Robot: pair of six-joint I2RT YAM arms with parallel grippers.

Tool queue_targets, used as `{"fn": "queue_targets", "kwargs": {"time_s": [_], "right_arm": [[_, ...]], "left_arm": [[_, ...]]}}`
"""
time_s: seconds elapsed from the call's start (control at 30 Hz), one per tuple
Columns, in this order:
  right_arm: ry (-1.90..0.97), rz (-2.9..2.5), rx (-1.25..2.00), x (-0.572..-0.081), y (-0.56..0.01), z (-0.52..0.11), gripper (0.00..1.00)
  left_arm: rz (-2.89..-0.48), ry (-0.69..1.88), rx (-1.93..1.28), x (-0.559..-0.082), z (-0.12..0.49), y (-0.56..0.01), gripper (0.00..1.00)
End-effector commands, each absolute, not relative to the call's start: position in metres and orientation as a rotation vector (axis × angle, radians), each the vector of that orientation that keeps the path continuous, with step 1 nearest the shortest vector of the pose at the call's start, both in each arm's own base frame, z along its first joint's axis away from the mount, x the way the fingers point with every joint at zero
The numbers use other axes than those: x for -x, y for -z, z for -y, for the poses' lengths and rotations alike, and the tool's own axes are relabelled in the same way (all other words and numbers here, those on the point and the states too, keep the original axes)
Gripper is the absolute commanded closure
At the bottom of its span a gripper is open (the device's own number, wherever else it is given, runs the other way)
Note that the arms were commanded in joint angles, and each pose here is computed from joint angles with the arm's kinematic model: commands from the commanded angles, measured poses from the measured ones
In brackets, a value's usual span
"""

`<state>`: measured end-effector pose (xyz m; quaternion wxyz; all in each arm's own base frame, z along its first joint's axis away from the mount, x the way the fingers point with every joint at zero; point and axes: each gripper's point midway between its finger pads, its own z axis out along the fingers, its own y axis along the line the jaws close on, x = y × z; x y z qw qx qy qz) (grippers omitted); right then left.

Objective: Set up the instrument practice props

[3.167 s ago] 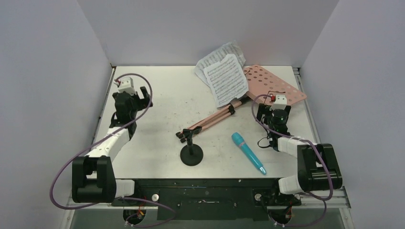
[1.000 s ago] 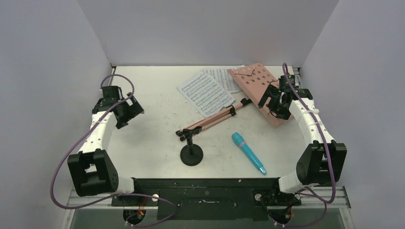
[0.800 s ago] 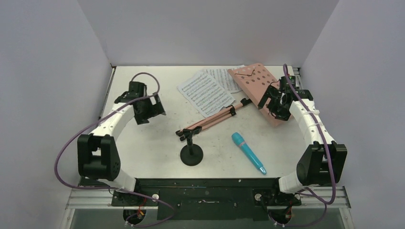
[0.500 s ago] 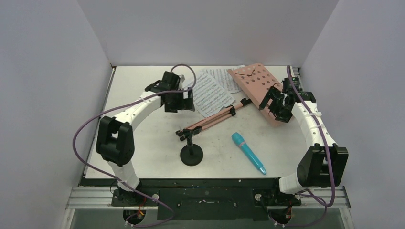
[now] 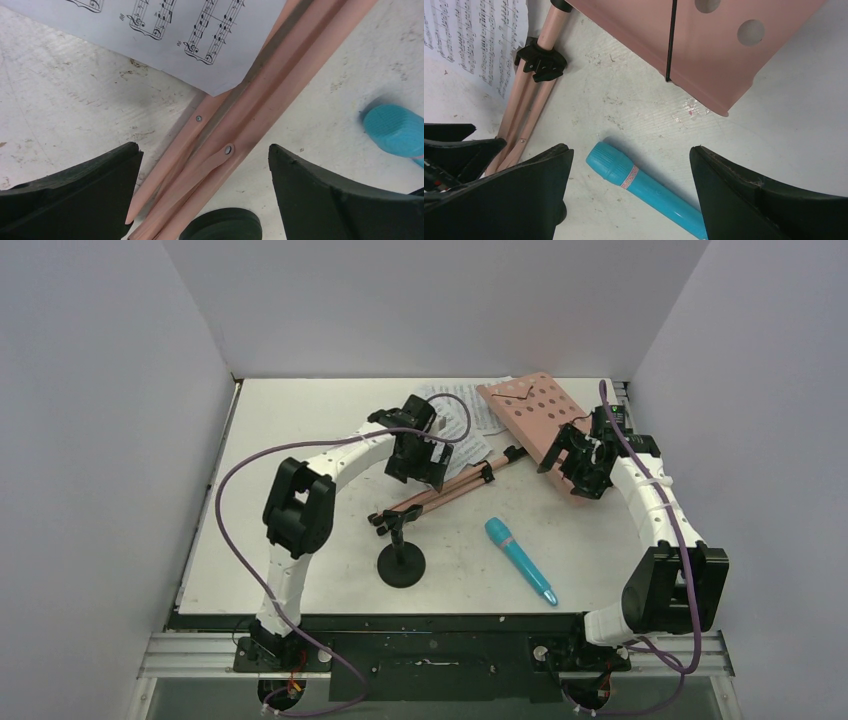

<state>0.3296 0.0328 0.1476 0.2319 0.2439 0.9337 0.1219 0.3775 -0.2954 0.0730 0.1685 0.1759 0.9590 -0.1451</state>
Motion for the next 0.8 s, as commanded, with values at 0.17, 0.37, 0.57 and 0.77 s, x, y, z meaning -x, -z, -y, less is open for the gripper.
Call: {"fn": "queue_targets", "kwargs": {"time_s": [0.17, 0.37, 0.57, 0.77], "right_arm": [[-0.381, -2.500, -0.654, -0.336, -0.162, -0.036, 0.10], [-0.386, -2.510, -0.654, -0.336, -0.160, -0.037, 0.10], [-0.384, -2.514, -0.656, -0.339, -0.160, -0.037, 0.10], [-0.428, -2.518, -0.665, -0.347, -0.158, -0.043, 0.10]], "left_arm": [[-2.751, 0.316, -0.699, -0.354, 0.314, -0.049, 0.02], [-2.773, 0.182, -0.692, -0.350, 0.301, -0.028, 0.14], [-2.744, 0.030, -0.701, -0.354, 0.281, -0.031, 0.30], [-2.725, -0.024, -0.759, -0.348, 0.266, -0.032, 0.46]]}}
